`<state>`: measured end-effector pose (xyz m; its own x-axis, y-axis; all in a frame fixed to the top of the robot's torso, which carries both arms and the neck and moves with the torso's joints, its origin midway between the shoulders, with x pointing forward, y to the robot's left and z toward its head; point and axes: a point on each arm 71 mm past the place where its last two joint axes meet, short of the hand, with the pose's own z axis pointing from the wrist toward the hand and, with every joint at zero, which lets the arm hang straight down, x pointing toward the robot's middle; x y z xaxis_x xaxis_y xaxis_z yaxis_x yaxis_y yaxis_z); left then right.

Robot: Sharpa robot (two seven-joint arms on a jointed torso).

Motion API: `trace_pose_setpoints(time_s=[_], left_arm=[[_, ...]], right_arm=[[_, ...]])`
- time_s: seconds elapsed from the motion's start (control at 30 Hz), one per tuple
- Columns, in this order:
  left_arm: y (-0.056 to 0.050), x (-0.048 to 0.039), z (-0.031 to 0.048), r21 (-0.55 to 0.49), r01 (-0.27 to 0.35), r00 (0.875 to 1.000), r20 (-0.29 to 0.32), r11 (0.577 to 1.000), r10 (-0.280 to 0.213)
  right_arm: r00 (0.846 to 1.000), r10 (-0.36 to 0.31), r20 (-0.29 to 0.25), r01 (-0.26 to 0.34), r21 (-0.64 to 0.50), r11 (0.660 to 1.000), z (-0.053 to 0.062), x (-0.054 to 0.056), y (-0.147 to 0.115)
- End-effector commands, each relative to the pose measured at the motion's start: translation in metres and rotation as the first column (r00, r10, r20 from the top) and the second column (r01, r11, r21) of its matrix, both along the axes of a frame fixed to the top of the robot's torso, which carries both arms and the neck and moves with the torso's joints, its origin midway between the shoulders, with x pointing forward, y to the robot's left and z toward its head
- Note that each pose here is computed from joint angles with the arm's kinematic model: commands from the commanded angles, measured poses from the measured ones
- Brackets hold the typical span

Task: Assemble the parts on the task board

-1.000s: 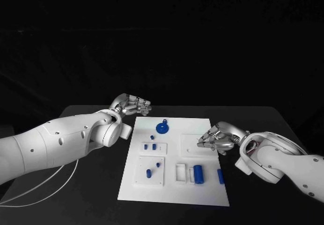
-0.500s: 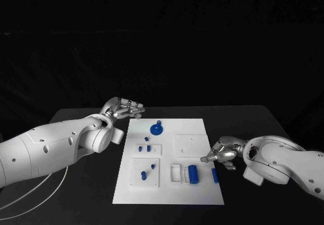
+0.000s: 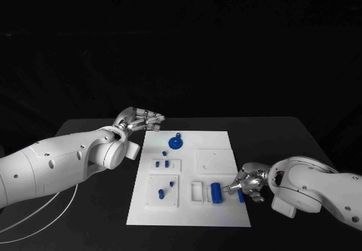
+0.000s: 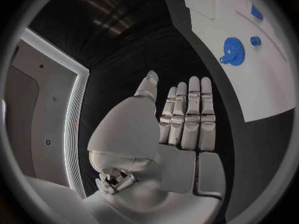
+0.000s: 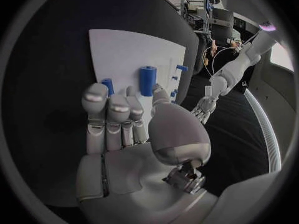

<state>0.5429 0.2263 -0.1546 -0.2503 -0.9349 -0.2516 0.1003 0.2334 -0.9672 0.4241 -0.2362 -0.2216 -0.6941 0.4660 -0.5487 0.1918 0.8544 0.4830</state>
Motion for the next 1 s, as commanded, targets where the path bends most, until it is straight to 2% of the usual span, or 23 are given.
trace_pose_setpoints(time_s=[0.03,0.47,1.0], left_arm=[[-0.004,-0.0014,0.0008,-0.029,0.031,1.0,0.0,0.999,-0.031],[-0.008,-0.0026,0.0004,-0.033,0.047,0.999,-0.007,0.998,-0.048],[-0.011,-0.0036,-0.0001,-0.035,0.059,0.998,-0.017,0.998,-0.059]], right_arm=[[0.999,-0.031,-0.024,0.031,-0.023,0.999,-0.002,-0.003,0.003],[0.999,-0.033,-0.03,0.033,-0.019,0.999,-0.012,-0.007,0.023],[0.998,-0.048,-0.04,0.046,-0.042,0.998,-0.031,-0.005,0.034]])
